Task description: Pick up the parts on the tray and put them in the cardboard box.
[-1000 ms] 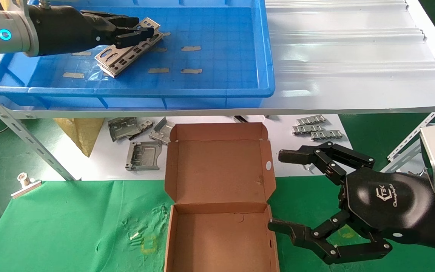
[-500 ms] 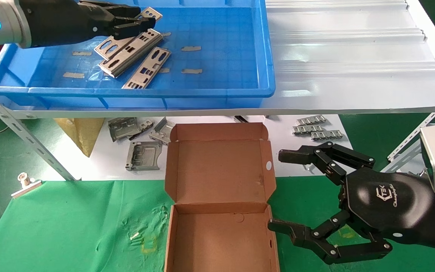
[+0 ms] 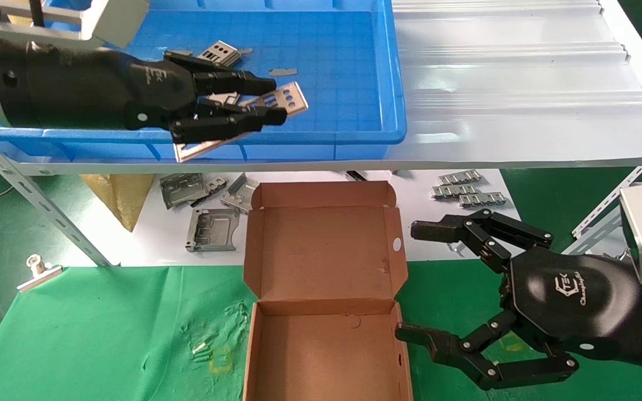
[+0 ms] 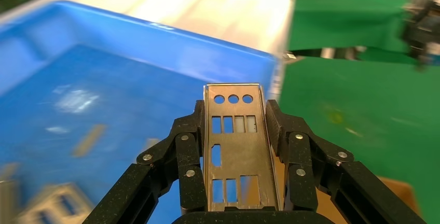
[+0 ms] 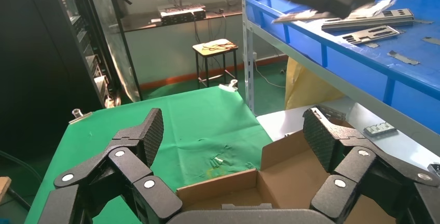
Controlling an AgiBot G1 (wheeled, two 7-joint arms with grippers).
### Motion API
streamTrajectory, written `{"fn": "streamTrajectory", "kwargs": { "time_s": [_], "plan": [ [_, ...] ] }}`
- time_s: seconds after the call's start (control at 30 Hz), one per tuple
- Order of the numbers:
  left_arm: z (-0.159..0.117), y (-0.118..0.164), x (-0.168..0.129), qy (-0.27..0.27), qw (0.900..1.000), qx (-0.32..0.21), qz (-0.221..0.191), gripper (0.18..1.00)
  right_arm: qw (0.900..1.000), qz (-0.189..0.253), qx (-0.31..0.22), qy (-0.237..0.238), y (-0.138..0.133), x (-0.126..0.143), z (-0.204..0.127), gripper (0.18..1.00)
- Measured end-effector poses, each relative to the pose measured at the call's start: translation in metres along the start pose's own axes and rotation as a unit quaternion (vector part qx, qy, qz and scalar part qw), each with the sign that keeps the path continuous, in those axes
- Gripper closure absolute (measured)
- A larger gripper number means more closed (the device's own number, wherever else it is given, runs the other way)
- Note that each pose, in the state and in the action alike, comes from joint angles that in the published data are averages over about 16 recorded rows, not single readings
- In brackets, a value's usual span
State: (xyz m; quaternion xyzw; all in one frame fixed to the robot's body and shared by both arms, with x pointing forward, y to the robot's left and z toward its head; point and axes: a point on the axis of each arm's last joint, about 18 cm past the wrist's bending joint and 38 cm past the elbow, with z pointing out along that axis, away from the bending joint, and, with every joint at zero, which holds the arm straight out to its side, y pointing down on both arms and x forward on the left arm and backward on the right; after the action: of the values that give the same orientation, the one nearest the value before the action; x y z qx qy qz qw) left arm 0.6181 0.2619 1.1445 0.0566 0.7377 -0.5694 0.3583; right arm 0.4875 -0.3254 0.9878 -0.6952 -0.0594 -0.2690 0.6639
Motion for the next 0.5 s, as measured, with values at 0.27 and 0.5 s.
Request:
{"fn": "streamTrajectory", "kwargs": {
  "time_s": [0.27, 0.5],
  "plan": [
    [0.017, 0.050, 0.060, 0.091, 0.9948, -0.018, 0.042, 0.732, 1.000, 0.000, 0.000, 0.000, 0.000, 0.000, 0.000, 0.178],
    [0.053, 0.116, 0.120, 0.143, 0.9877, -0.034, 0.054, 0.733, 1.000, 0.000, 0.000, 0.000, 0.000, 0.000, 0.000, 0.178]
  ]
}}
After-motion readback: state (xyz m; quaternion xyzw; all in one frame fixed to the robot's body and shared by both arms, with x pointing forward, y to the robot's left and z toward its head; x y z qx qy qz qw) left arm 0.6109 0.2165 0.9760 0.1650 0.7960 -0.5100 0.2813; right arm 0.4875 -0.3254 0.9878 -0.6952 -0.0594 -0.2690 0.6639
